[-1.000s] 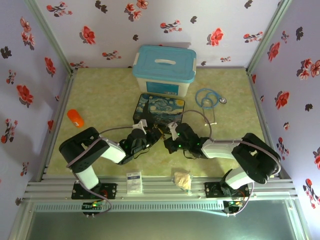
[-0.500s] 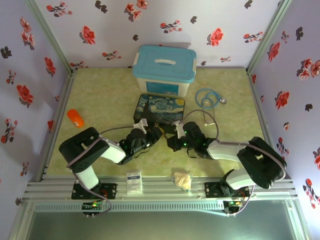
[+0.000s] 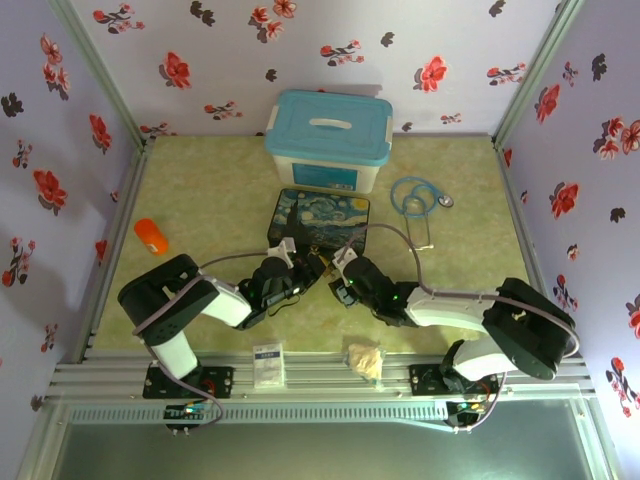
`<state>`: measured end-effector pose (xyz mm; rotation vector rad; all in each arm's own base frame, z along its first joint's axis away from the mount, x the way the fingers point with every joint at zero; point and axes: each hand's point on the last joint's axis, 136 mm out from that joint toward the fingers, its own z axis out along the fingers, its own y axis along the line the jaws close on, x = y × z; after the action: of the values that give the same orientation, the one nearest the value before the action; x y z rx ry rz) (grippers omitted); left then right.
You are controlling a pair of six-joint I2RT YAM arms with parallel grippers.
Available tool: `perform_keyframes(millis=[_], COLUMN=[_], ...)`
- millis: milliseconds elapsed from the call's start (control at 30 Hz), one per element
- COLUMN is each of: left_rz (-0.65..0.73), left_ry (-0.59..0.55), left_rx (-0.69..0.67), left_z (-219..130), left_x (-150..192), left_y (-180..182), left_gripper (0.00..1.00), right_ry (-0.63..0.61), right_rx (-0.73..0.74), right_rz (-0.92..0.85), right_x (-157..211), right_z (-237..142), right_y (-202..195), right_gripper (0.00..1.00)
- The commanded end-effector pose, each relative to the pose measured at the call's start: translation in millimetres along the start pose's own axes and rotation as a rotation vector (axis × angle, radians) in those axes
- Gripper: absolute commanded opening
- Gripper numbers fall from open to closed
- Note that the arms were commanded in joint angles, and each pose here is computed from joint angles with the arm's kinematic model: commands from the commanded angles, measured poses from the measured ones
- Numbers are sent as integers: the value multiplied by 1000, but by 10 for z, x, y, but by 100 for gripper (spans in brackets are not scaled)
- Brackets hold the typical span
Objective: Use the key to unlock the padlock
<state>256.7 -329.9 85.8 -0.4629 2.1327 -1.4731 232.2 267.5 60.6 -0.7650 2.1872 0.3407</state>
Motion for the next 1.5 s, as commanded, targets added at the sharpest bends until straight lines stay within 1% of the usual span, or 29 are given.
perform_keyframes(millis=[0,100,267,433,600,633,733,900,1100,1133,1200,1267,1367,1467], left_rz=[1,7,10,4,-5,-6,-4,-2,-7,-8,-7,-7,-10,-10], left_ry=[2,13,10,10,10,9,8,4,5,3,3,4,4,4], left_rx=[81,94,96,88,89,89,91,92,96,96,98,95,96,95], left_z=[-19,-14,-50,-57,-51,-54,-64,-77,-75,-76,-77,-76,-82,-83], left_x=[-1,12,7,8,10,8,6,-1,1,-4,-4,-2,-2,0], left_y=[-225,-261,-279,-250,-242,-247,-254,-256,-268,-268,-274,-267,-264,-258], left_gripper=[0,0,0,0,0,0,0,0,0,0,0,0,0,0], right_ry=[-77,-117,-110,-145,-179,-179,-163,-113,-109,-102,-94,-111,-131,-137], right_rx=[102,110,150,167,177,190,228,276,362,398,423,404,356,265], right_rz=[-74,-136,-182,-219,-293,-296,-296,-306,-285,-280,-280,-253,-207,-139], right_x=[-275,-363,-381,-445,-500,-499,-463,-381,-381,-376,-358,-356,-367,-345], right_z=[-54,-84,-47,-54,-59,-58,-32,2,43,55,80,87,85,97], right_y=[-84,7,19,109,251,243,180,104,-6,-52,-80,-64,-19,3], right_gripper=[33,33,32,31,34,34,25,30,28,26,21,17,15,12])
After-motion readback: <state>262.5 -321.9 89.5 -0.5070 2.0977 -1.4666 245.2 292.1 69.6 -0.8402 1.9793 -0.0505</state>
